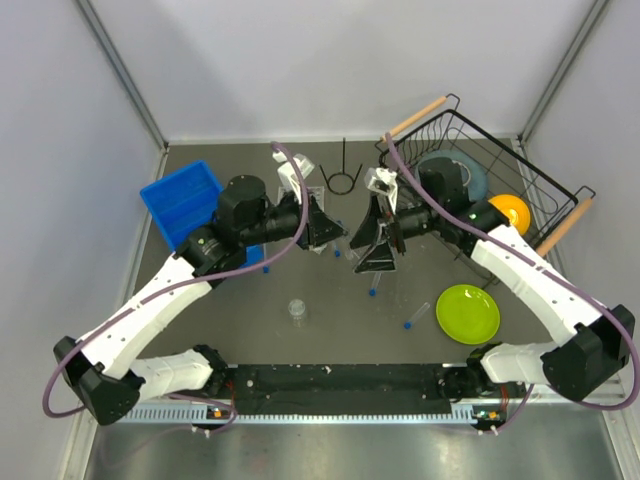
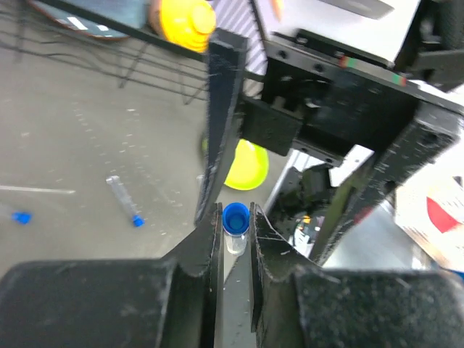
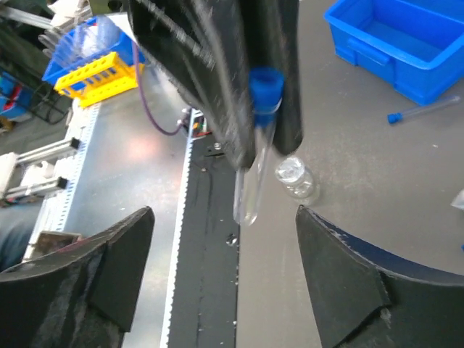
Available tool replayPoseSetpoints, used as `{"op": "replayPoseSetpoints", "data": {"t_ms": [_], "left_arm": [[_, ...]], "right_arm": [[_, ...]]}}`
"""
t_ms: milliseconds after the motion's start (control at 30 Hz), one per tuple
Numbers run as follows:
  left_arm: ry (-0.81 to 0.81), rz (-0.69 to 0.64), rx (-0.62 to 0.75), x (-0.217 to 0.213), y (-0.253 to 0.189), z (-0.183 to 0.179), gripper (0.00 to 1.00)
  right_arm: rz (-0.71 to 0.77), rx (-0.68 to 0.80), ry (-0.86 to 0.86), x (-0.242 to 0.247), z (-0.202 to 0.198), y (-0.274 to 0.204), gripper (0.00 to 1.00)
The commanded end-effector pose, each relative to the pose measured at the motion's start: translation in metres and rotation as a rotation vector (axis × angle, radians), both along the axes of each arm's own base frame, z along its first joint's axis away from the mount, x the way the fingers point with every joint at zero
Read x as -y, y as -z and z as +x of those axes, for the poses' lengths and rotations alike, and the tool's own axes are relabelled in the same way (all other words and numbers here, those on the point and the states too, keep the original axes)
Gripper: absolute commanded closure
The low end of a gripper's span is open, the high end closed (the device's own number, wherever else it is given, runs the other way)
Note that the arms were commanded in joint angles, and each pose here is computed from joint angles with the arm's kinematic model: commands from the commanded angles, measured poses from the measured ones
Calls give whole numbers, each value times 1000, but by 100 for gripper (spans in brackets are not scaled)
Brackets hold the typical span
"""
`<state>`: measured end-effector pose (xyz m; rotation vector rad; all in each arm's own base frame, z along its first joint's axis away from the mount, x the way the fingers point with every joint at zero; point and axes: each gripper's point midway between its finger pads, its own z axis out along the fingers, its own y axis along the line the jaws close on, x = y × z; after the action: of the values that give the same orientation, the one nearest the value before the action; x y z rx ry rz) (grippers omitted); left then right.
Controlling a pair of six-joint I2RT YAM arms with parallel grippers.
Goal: Organize the chemistry lab equipment
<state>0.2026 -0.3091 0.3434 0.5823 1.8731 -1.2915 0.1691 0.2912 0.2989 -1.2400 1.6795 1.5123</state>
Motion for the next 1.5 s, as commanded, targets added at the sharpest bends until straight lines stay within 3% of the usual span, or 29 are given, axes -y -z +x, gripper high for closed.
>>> {"op": "replayPoseSetpoints", "data": {"t_ms": [0,167,367,733,1033,1467], "left_arm": [[-231,35,116,-39,-14,38,97],[-528,148,171,-92,11,106,96],[-785,291,269,-138,44,189,95],[-902,460,270,-160,113,310,94],[-893,488,228,-160,152,358,94],[-902,495,161,-159,184,369,94]], "right_arm": [[-5,194,34,14,16,-3,16],[-218,333,213,46,58,56,10],[-235,360,247,63,64,87,7],[-237,336,236,66,66,120,6],[-241,301,230,67,68,126,6],[-252,280,222,68,70,132,5]]}}
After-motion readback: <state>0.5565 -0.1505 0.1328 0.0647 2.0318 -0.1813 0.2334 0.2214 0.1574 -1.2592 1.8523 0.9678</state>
